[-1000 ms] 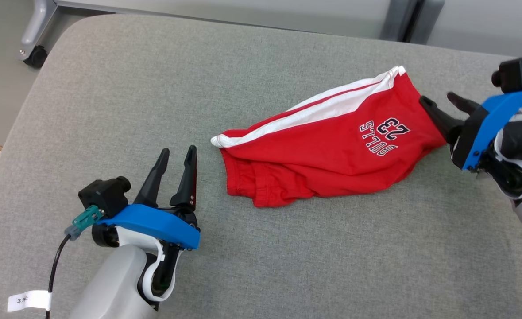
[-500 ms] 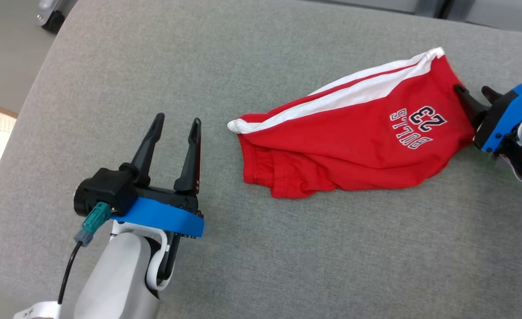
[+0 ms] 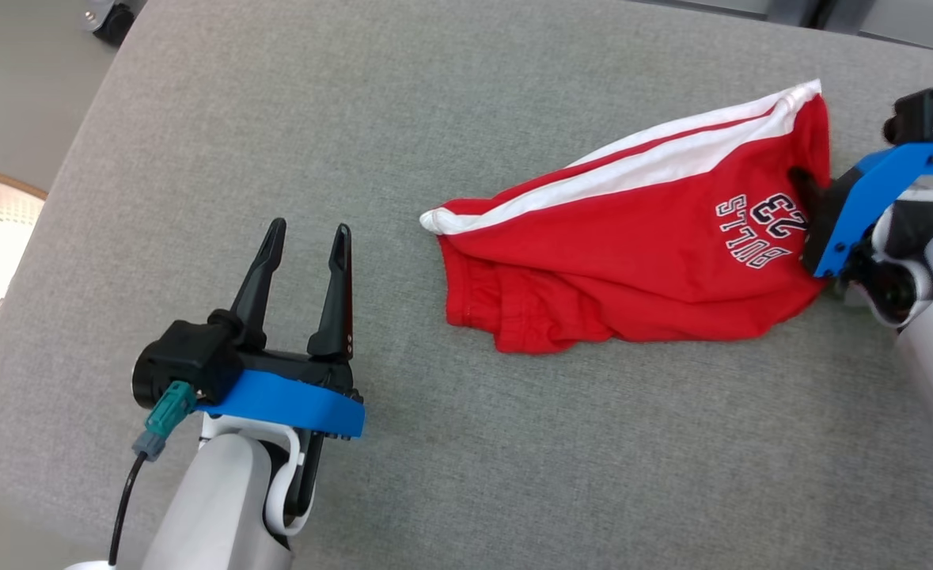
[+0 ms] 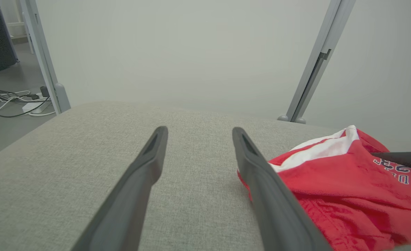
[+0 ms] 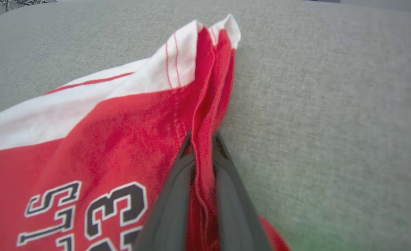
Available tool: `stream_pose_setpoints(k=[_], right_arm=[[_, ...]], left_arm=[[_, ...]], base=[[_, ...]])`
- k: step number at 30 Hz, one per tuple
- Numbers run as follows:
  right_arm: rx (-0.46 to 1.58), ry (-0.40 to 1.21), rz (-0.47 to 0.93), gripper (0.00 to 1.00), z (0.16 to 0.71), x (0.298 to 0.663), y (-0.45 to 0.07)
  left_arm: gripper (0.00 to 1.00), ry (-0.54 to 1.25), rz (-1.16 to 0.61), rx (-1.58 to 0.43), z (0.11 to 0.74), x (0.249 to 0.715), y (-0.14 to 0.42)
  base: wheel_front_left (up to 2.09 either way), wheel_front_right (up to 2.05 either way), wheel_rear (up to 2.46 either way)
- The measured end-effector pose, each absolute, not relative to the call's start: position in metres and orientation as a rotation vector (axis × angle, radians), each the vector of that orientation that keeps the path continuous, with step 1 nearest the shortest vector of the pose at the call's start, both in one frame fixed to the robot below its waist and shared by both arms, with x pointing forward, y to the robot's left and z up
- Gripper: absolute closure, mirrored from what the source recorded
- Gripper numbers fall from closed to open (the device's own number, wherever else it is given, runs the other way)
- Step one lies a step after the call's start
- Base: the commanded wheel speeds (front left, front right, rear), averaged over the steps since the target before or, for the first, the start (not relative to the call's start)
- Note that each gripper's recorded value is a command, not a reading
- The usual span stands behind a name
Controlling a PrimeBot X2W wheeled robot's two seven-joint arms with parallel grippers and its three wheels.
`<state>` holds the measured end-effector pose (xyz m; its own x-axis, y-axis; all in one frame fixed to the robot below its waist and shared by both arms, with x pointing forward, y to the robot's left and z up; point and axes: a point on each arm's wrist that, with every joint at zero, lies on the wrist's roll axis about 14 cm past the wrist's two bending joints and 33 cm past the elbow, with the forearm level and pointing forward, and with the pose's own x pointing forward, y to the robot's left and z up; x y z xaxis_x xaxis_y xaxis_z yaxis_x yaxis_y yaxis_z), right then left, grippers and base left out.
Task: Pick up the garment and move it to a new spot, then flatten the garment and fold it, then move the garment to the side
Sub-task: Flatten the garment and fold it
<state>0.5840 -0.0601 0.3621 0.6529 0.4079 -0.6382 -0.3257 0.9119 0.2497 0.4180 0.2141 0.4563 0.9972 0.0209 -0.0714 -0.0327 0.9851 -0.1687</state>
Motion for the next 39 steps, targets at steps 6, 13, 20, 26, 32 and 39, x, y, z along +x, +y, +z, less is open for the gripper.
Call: stream_pose_setpoints(k=[6,13,20,26,32,39], right_arm=[[0.168,0.663,0.406,1.00,0.380,0.571,-0.073],[0.184,0.573,0.276,1.00,0.405,0.556,-0.144],[0.137,0.509,0.112,1.00,0.424,0.536,-0.221],[0.095,0.476,0.090,1.00,0.442,0.535,-0.228],[0.076,0.480,0.208,1.00,0.457,0.543,-0.169],[0.039,0.528,0.425,1.00,0.460,0.535,-0.064]], left_arm=[[0.00,0.064,-0.016,-0.178,0.459,0.418,0.203],[0.00,0.061,-0.075,-0.187,0.462,0.414,0.187],[0.00,0.049,-0.122,-0.182,0.468,0.409,0.175],[0.00,0.038,-0.141,-0.182,0.473,0.407,0.170],[0.00,0.038,-0.150,-0.189,0.474,0.403,0.167],[0.00,0.042,-0.130,-0.195,0.474,0.394,0.173]], base=[[0.00,0.00,0.00],[0.00,0.00,0.00],[0.00,0.00,0.00],[0.00,0.00,0.00],[0.00,0.00,0.00],[0.00,0.00,0.00]])
